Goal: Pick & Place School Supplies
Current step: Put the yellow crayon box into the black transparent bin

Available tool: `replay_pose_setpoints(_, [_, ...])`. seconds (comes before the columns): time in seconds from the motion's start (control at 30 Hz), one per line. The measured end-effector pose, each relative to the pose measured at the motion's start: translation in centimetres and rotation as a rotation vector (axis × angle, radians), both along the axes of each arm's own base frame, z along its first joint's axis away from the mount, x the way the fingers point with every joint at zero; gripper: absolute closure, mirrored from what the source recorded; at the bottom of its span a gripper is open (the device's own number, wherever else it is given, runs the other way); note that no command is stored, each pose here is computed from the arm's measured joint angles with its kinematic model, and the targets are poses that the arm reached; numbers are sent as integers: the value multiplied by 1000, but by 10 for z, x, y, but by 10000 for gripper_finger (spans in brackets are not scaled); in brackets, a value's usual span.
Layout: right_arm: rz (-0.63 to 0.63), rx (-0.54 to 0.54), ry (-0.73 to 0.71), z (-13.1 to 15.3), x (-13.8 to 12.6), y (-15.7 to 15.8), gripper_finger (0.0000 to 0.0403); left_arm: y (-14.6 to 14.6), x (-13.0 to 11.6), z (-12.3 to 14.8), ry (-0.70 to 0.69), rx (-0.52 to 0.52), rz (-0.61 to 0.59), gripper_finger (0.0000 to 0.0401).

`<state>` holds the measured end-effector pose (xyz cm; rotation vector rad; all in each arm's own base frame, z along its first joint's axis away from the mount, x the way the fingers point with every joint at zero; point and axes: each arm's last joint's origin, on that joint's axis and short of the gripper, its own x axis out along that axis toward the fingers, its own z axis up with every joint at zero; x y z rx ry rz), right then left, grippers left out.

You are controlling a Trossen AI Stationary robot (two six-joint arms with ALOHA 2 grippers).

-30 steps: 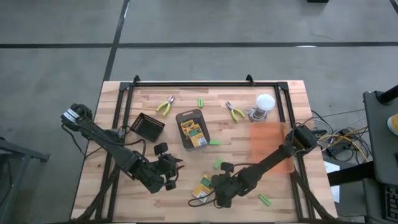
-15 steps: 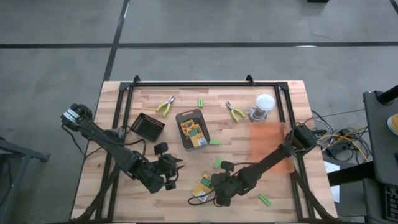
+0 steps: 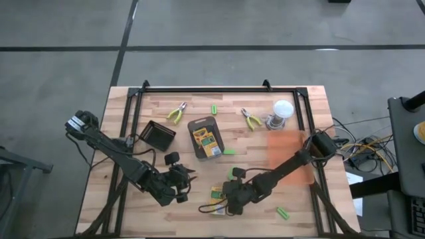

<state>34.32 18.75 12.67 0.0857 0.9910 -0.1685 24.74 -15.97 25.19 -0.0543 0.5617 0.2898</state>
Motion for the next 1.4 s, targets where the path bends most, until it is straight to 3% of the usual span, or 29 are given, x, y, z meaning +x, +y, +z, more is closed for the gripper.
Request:
replay_pose_setpoints(0.33, [5,-34,8,-1,4,-12,346,0,0,0,1,4,-3,293])
replay_pose_setpoints(0.6, [52,-46,-43,18,-3,-3,346,0,0,0,-5,-15,10,293])
replay_pose_setpoints(0.87, [148,-66,-114,45,-18,14,346,0,0,0,-36,-100,66,293])
replay_pose_setpoints(1.13, [373,-180,-100,45,-31,34,346,0,0,-3,-41,-106,75,293])
replay_pose_setpoints(1.4, [376,-194,-95,45,-29,31,346,7,-6,-26,-67,-154,179,293])
